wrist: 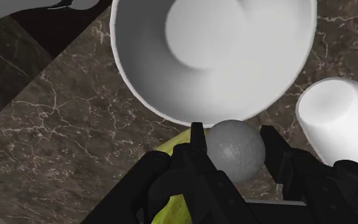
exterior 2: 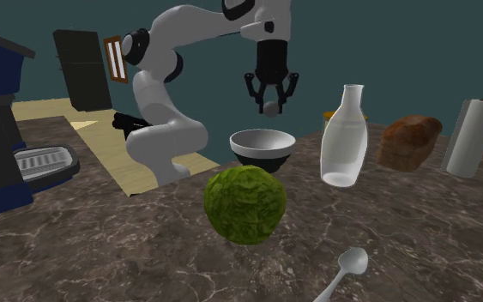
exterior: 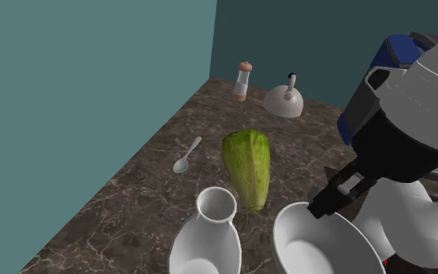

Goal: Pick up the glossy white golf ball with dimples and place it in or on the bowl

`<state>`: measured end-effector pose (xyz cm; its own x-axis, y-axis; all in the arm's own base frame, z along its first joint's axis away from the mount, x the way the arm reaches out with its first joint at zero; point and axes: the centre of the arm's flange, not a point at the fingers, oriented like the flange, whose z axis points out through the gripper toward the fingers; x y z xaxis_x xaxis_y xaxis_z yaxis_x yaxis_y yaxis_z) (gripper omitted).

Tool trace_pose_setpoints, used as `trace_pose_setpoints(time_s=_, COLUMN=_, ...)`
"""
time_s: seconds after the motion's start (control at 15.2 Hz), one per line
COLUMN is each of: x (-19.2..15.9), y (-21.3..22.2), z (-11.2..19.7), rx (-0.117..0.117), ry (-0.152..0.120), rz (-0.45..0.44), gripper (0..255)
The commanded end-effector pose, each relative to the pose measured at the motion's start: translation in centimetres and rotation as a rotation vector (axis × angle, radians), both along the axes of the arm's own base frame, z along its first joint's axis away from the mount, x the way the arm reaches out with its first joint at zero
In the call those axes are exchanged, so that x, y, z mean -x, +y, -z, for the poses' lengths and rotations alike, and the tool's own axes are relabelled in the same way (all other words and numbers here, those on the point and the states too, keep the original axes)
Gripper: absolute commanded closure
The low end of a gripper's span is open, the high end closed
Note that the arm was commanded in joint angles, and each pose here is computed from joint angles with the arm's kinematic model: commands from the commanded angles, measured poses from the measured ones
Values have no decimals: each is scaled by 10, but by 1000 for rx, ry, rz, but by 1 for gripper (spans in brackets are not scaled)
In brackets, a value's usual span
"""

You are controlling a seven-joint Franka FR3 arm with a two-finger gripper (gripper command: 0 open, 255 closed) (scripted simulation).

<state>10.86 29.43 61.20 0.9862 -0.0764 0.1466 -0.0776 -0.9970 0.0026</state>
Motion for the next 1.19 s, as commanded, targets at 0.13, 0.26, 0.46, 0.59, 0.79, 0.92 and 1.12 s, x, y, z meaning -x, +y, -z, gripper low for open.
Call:
trace_pose_setpoints(time_s=0.13, x=48, y=-9, z=-1, rx=1, ry=1, rz=1, gripper=255)
trace_pose_setpoints(time_s=0.26, x=48, y=-9, z=10, rx=1, ry=1, rz=1, gripper=255)
trace_pose_setpoints(time_s=0.46, x=48, y=-9, z=25, rx=1, ry=1, rz=1, gripper=255)
trace_pose_setpoints(time_s=0.59, x=48, y=-9, z=36, rx=1, ry=1, rz=1, gripper=255)
trace_pose_setpoints(time_s=0.79, x=48, y=-9, z=52, rx=1, ry=1, rz=1, gripper=255)
trace_pose_setpoints(time_s=0.92, x=48, y=-9, z=62, rx=1, ry=1, rz=1, gripper=255)
trace_pose_setpoints(time_s=1.12, x=48, y=-9, z=74, rx=1, ry=1, rz=1, gripper=255)
